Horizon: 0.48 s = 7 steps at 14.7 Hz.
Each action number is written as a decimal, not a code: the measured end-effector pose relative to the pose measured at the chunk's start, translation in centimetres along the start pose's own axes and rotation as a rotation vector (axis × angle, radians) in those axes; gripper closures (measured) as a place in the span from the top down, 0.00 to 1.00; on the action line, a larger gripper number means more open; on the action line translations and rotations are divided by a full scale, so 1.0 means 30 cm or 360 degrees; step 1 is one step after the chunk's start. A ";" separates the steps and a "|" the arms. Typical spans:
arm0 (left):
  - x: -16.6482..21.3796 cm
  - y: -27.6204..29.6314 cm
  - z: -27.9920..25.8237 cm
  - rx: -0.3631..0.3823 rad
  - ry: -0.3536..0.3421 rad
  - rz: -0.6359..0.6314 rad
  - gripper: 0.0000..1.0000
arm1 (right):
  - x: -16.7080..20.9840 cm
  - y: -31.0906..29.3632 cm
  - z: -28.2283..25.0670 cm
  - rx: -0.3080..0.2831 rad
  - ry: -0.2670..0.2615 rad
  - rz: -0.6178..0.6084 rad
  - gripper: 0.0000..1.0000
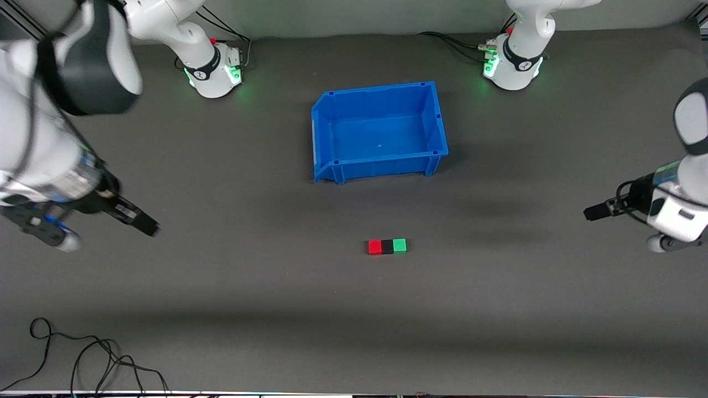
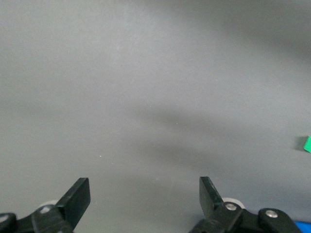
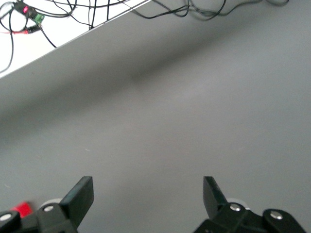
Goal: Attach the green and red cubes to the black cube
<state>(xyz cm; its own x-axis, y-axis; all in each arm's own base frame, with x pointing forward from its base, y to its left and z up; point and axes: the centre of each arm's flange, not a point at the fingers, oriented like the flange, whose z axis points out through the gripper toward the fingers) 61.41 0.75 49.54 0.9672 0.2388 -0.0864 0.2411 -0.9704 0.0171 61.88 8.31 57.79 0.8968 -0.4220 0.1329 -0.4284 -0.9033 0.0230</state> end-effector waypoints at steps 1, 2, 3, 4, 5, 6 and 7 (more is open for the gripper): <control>-0.028 0.007 -0.038 -0.0002 0.0019 0.0044 1.00 | 0.003 0.061 -0.021 -0.0002 0.0007 -0.0095 1.00; -0.058 0.007 -0.070 -0.0001 0.0036 0.0110 1.00 | 0.006 0.114 -0.043 0.0006 0.0012 -0.0189 1.00; -0.088 0.000 -0.098 0.0009 0.0052 0.0176 1.00 | 0.010 0.161 -0.063 0.0019 0.0018 -0.0279 1.00; -0.114 -0.014 -0.122 0.0033 0.0059 0.0223 1.00 | 0.018 0.207 -0.079 0.0028 0.0025 -0.0368 1.00; -0.134 -0.027 -0.140 0.0056 0.0058 0.0255 1.00 | 0.029 0.250 -0.091 0.0033 0.0032 -0.0447 1.00; -0.148 -0.032 -0.152 0.0071 0.0056 0.0276 1.00 | 0.041 0.288 -0.098 0.0033 0.0038 -0.0520 1.00; -0.152 -0.030 -0.161 0.0073 0.0064 0.0285 1.00 | 0.053 0.319 -0.103 0.0033 0.0043 -0.0580 1.00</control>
<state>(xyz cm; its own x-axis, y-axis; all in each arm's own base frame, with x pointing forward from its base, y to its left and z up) 57.17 0.73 54.74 0.9970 0.0624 -0.0459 0.0617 -0.9979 -0.0171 58.86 -0.78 61.28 0.9868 -0.0702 0.1458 -0.0787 -0.9955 0.0537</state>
